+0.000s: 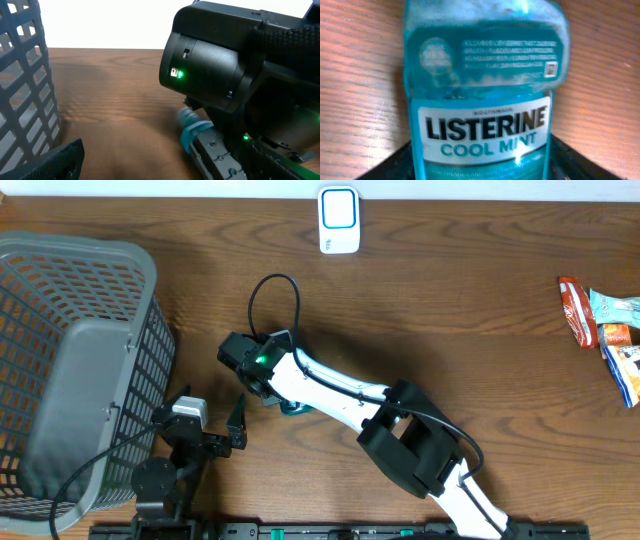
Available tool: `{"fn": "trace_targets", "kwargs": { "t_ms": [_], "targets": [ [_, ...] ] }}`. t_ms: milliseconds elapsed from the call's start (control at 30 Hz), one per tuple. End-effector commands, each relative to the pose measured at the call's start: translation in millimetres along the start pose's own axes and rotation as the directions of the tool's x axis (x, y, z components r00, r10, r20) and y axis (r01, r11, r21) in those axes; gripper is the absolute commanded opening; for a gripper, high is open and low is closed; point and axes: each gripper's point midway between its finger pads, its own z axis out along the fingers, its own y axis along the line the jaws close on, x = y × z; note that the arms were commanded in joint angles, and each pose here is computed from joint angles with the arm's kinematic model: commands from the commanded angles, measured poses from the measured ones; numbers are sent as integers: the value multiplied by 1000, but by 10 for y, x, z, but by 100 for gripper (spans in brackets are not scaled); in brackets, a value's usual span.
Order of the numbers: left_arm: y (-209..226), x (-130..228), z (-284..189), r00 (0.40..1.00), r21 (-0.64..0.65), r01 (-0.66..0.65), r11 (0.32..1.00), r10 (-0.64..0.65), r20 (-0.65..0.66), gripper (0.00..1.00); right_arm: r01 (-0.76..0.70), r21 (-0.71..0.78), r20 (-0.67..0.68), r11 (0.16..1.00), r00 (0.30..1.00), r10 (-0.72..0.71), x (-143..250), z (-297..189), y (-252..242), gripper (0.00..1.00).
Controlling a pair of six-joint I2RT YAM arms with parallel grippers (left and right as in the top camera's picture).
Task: Scan the item barcode
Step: 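Reach the right gripper to the Listerine bottle and grasp it, then lift the Listerine bottle and hold it before the white scanner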
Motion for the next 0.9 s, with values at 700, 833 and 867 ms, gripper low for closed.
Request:
{"fn": "trace_targets", "kwargs": {
  "t_ms": [700,833,867],
  "targets": [
    [13,131,17,999,-1,3,1000,-3,-36,98,109,-292,-180,950,969,-167,-215,-6,-610,38],
    [14,131,17,999,-1,3,1000,-3,-36,98,131,-225,-149,966,975,-166,-275,7,-694,39],
    [14,130,17,999,-1,3,1000,-3,-36,98,137,-210,-141,968,976,-168,-287,11,-704,41]
  ]
}}
